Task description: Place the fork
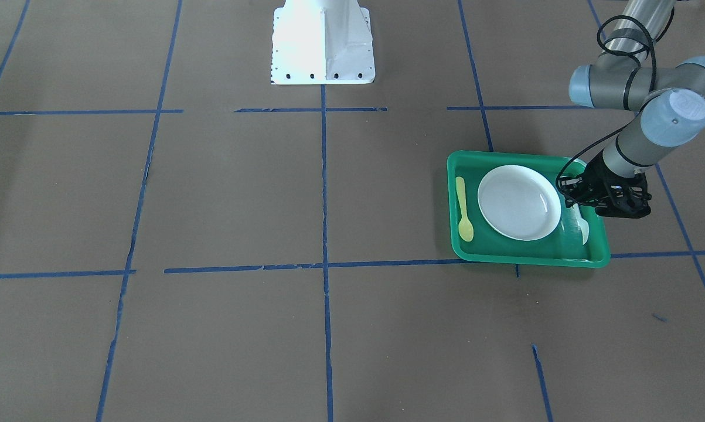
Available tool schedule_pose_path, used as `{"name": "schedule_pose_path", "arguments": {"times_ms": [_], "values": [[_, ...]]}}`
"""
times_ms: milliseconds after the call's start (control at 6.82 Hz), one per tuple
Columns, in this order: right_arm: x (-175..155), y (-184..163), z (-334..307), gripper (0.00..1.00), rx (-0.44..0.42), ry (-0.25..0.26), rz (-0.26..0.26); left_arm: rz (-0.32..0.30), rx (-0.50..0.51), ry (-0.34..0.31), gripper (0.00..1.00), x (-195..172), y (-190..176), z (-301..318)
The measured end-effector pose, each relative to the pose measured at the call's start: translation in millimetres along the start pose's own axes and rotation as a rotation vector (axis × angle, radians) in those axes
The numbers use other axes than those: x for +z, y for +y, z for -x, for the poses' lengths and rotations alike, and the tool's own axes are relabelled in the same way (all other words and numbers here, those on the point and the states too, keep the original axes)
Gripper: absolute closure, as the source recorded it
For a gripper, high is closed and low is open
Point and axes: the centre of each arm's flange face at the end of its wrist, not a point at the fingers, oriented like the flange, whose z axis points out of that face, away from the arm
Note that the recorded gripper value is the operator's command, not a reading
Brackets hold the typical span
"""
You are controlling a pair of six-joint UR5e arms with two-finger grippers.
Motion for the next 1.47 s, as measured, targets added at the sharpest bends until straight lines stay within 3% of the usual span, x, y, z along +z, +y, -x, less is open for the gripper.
{"name": "schedule_pose_path", "arguments": {"times_ms": [733, 1173, 1467], "values": [[0, 0, 0, 0.0, 0.0, 0.0, 0.0, -0.016, -0.003, -0.01, 0.01, -10, 0, 12], [0, 0, 0, 0.0, 0.0, 0.0, 0.0, -0.128, 0.017, -0.048, 0.0, -103, -22, 80], [0, 0, 0, 0.0, 0.001, 0.0, 0.0, -0.124, 0.021, -0.116, 0.0, -173, -17, 147]]}}
